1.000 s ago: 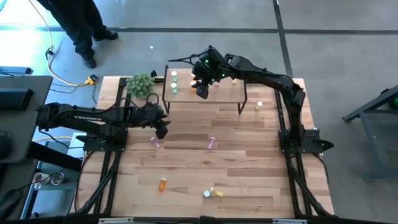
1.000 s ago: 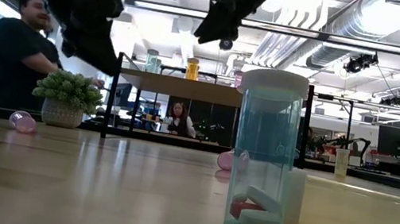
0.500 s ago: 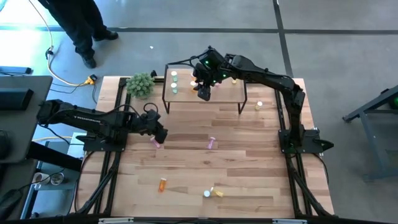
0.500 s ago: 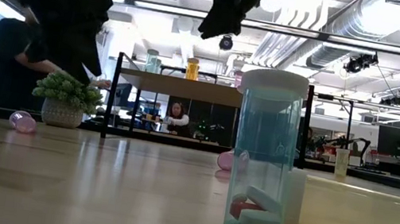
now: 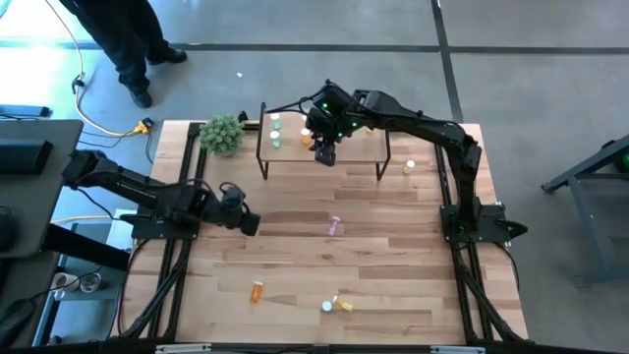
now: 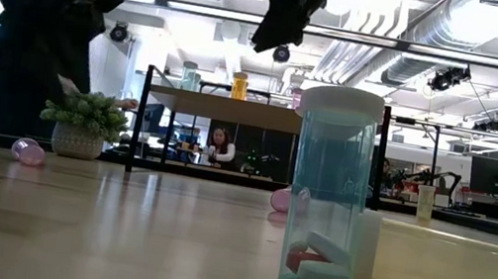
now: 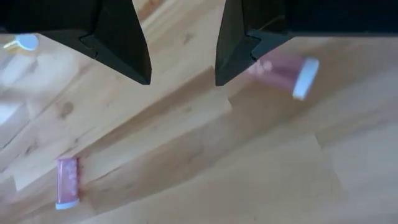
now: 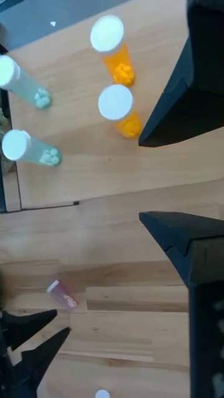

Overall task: Pick and place medicine bottles onto shelf by color
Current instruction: Put the left purple pill bottle on the shelf aligned with the purple pill bottle

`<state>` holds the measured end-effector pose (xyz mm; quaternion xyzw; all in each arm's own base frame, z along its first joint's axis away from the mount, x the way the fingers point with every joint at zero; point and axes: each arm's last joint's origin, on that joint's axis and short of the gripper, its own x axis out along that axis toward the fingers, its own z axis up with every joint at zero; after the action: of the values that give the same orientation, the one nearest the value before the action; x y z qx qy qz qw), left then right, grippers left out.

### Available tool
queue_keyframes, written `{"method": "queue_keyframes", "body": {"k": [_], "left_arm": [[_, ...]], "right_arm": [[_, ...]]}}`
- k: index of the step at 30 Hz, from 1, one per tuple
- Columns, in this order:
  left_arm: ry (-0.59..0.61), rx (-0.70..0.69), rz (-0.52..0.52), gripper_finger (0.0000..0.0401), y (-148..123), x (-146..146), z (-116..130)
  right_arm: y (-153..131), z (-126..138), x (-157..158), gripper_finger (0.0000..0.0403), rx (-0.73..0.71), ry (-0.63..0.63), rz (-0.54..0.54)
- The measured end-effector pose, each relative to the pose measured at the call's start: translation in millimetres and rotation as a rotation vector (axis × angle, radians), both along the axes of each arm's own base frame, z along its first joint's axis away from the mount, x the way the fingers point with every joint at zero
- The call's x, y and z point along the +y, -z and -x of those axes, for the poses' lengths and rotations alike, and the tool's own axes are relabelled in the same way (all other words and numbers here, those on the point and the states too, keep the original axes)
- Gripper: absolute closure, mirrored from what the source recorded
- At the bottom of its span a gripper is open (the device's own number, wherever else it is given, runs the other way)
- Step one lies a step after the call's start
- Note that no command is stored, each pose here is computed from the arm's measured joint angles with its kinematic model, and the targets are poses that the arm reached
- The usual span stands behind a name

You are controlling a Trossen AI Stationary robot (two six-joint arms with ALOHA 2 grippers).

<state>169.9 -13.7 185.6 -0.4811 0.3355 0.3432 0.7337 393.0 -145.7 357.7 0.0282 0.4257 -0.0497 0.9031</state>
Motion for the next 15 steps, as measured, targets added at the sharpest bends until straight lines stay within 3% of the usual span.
{"method": "queue_keyframes", "body": {"k": [8, 15], "left_arm": [[-0.061, 0.010, 0.072, 0.0231, 2, -15, 5], [-0.195, 0.060, 0.085, 0.0231, 8, -19, 12]], "right_arm": [[0, -3, 10, 0.0231, 0.004, -0.024, -0.001], [0, -5, 15, 0.0231, 0.007, -0.049, 0.007]]}}
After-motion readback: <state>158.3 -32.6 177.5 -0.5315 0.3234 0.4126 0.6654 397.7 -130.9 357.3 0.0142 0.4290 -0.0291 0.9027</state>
